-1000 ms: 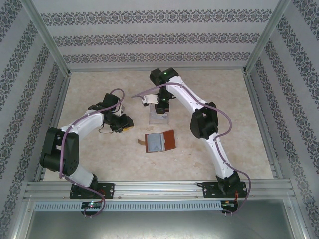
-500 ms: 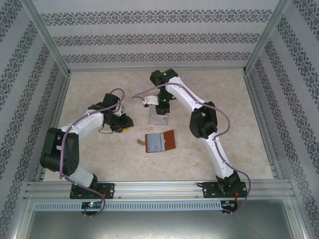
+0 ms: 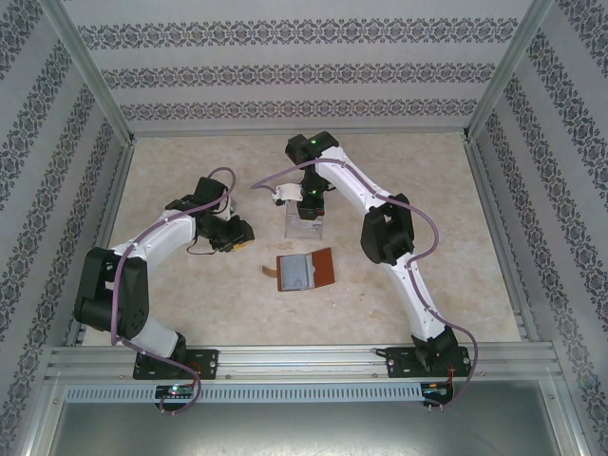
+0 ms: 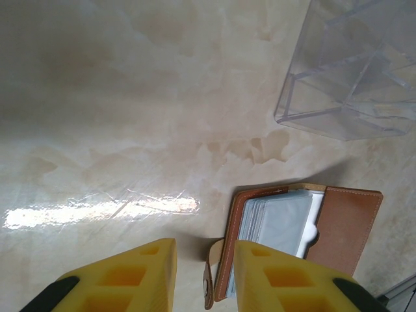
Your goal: Take the credit cards out of the card holder
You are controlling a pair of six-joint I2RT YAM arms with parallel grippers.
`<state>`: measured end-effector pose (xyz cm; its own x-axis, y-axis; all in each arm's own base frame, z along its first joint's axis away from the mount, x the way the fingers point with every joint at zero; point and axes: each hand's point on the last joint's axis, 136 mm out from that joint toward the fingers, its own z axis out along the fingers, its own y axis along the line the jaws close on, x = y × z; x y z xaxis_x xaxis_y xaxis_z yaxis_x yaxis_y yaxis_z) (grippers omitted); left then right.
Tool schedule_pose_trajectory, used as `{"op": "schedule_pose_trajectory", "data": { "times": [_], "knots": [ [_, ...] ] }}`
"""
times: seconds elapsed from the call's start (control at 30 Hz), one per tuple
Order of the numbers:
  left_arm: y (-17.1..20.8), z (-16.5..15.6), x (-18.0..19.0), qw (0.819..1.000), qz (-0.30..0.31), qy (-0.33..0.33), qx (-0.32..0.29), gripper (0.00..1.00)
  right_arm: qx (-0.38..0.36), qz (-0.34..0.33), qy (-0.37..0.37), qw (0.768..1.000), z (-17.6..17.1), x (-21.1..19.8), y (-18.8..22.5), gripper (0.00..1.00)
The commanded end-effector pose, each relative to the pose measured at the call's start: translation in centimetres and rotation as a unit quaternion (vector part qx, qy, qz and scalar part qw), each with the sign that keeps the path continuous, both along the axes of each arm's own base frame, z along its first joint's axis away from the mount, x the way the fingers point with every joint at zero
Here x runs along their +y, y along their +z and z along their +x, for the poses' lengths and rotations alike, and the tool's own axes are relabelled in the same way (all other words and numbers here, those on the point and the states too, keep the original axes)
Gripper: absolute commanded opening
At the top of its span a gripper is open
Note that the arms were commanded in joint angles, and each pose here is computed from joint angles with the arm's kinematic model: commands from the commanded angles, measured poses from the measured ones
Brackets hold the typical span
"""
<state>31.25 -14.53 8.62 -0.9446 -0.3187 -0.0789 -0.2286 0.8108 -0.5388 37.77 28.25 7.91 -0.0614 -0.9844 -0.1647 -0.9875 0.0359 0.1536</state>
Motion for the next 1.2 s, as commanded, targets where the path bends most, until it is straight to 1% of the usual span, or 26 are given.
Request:
{"op": "schedule_pose_trajectory", "data": {
  "times": [0.0, 0.17, 0.27, 0.4, 0.63, 0.7, 0.9, 1.17],
  "knots": [
    [0.4, -0.4, 0.7, 1.000, 0.008, 0.009, 0.006, 0.29, 0.025, -0.026, -0.002, 0.999, -0.9, -0.2, -1.6, 0.00],
    [0.4, -0.4, 0.7, 1.000, 0.011, 0.008, 0.006, 0.29, 0.003, -0.027, -0.007, 1.000, -0.4, -0.5, -0.1, 0.00],
    [0.2, -0.4, 0.6, 1.000, 0.007, 0.008, 0.007, 0.29, 0.005, -0.026, -0.001, 1.000, -0.8, -0.5, 0.2, 0.00],
    [0.2, -0.3, 0.6, 1.000, 0.006, 0.010, 0.007, 0.29, 0.004, -0.053, 0.003, 0.999, -0.8, -1.1, -0.3, 0.00],
    [0.1, -0.6, 0.7, 1.000, 0.009, 0.009, 0.009, 0.29, 0.009, -0.037, 0.004, 0.999, -0.7, 0.1, -1.0, 0.00],
    [0.0, -0.6, 0.7, 1.000, 0.008, 0.010, 0.009, 0.29, 0.013, -0.027, 0.004, 1.000, -0.8, 0.5, -0.8, 0.05],
    [-0.1, -0.5, 0.6, 1.000, 0.005, 0.009, 0.010, 0.29, 0.002, -0.020, 0.000, 1.000, -0.4, 0.6, -0.3, 0.12],
    [-0.1, -0.6, 0.5, 1.000, 0.004, 0.009, 0.010, 0.29, -0.008, -0.018, -0.006, 1.000, 0.1, 0.4, 0.0, 0.13]
  ]
}}
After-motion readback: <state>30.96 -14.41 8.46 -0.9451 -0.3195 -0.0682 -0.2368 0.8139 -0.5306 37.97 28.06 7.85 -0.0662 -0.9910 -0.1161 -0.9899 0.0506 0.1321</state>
